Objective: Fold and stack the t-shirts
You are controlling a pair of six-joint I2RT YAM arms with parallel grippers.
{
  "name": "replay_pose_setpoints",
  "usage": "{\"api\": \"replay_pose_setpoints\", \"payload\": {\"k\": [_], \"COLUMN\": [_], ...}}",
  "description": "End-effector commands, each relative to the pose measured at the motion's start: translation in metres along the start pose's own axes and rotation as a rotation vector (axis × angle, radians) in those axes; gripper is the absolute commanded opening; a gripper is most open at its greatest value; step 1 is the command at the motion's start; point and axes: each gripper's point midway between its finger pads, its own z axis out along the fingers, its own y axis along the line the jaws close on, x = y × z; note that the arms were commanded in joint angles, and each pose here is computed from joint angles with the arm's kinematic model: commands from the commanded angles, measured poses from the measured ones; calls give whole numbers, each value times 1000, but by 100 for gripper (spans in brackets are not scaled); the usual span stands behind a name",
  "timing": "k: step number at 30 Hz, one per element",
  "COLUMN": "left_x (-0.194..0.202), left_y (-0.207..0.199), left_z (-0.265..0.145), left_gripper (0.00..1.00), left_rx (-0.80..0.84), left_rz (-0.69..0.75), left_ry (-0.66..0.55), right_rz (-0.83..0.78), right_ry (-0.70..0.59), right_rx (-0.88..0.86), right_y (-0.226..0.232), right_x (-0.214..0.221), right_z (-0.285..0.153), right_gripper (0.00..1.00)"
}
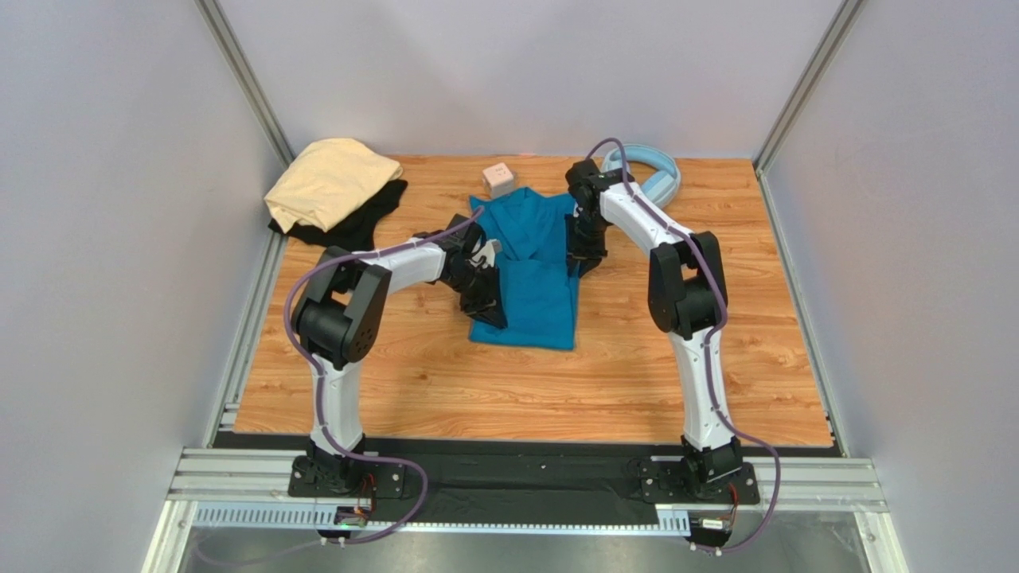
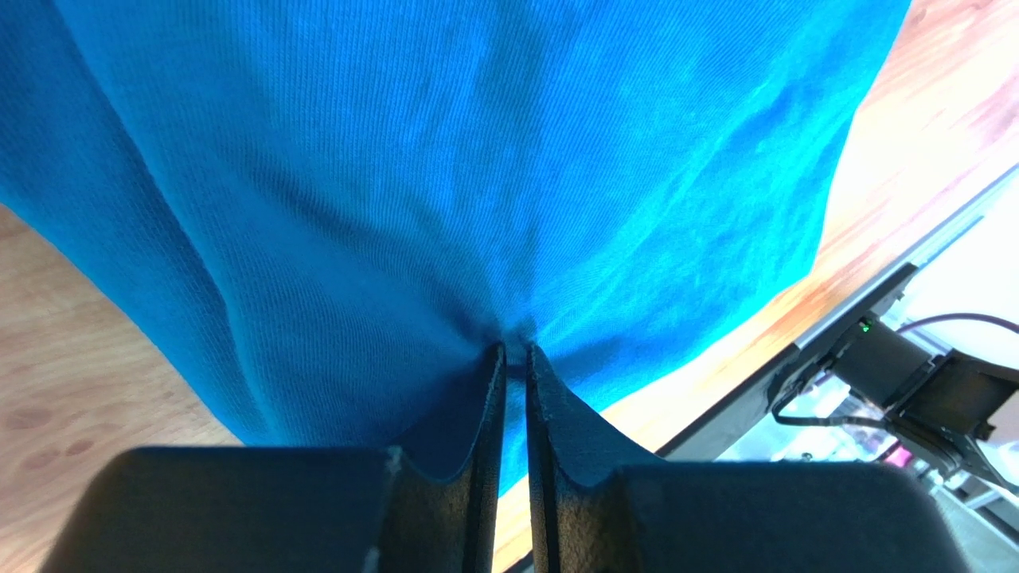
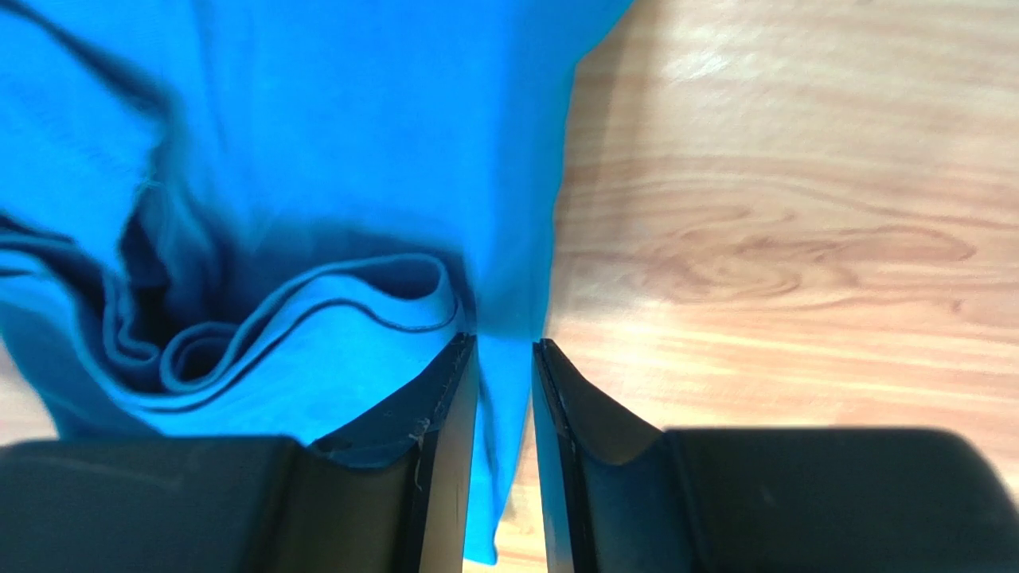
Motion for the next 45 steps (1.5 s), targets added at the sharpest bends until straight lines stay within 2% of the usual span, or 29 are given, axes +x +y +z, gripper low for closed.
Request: {"api": "replay_pose_setpoints", "payload": {"k": [1, 4, 8, 13, 18, 24, 31, 38, 41, 45], "left_x": [12, 9, -4, -20, -23, -3, 48, 96, 111, 114], "left_y": [-5, -13, -21, -31, -16, -3, 13, 19, 15, 12], "left_z": [-11, -24, -42, -46, -23, -12, -22, -28, -32, -42], "left_gripper": [19, 22, 25, 24, 19, 14, 13, 13, 14, 22], "left_rx": [-1, 4, -23, -16, -40, -53, -81, -77, -67, -69], "left_rz": [15, 40, 73, 112, 94, 43, -1, -37, -24, -5], "left_ry": [-3, -38, -107, -118, -71, -13, 44, 124, 138, 106], "right_rz": [-26, -50, -111, -161, -194, -197, -232, -227, -233, -235], "right_ry": [-117, -163, -157, -43, 59, 161, 224, 261, 257, 170], "right_rx": [-82, -145, -140, -107, -40, 44, 115, 118, 96, 12], "right_y": [24, 43, 61, 72, 63, 43, 15, -1, 5, 28], "right_x": [-6, 3, 26, 63, 87, 113, 172, 211, 218, 202], "right_z": [-69, -103, -108, -70, -20, 9, 4, -7, -10, -34], "right_gripper": [30, 32, 34, 33, 31, 29, 31, 31, 31, 35]}}
